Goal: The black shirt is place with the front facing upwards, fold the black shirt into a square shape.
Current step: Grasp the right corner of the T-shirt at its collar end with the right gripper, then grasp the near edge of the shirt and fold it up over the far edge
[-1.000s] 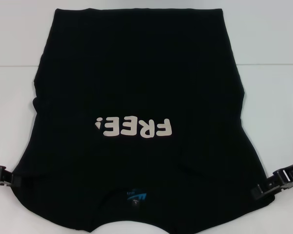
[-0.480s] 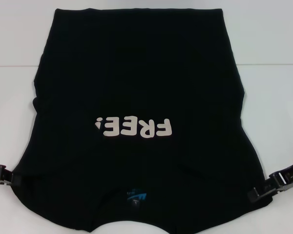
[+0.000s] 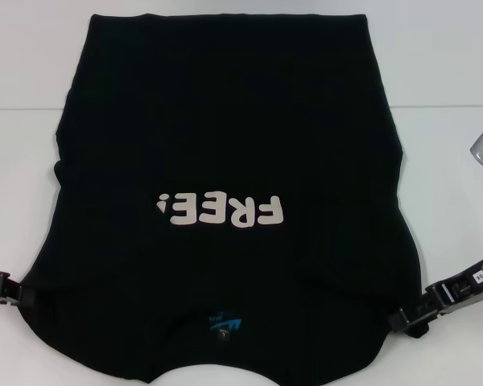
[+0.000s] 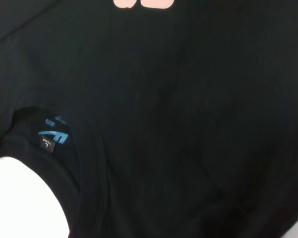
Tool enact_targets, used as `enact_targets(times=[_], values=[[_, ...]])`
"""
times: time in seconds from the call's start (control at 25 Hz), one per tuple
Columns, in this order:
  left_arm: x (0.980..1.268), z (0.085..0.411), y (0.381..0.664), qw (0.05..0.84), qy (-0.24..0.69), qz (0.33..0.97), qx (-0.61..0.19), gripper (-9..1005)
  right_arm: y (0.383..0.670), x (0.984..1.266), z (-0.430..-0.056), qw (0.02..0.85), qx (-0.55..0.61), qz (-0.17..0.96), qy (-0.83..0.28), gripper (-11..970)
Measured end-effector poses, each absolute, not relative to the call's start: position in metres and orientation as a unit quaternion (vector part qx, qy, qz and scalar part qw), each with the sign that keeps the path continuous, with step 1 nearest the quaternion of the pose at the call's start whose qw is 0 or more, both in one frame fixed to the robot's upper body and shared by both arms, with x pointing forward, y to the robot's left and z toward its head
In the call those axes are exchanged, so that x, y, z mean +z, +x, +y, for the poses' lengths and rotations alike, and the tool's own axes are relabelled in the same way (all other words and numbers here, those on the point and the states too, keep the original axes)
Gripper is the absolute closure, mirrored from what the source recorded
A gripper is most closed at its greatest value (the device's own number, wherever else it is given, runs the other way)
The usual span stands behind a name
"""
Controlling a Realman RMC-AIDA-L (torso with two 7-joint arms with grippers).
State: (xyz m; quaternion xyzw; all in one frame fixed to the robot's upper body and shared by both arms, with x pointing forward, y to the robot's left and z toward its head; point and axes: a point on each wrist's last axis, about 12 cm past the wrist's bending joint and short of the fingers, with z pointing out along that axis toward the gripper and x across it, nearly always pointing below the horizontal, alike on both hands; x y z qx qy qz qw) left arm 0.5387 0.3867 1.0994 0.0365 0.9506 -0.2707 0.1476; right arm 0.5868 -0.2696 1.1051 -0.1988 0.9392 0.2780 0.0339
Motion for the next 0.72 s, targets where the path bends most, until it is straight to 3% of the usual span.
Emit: enact_targets(times=[0.72], values=[[1.100,0.386,0.539,0.149,0.039,0.950,-0.270,961,0.591,1.104,-0.255,0.036,0.284,0.934,-0.215,256]])
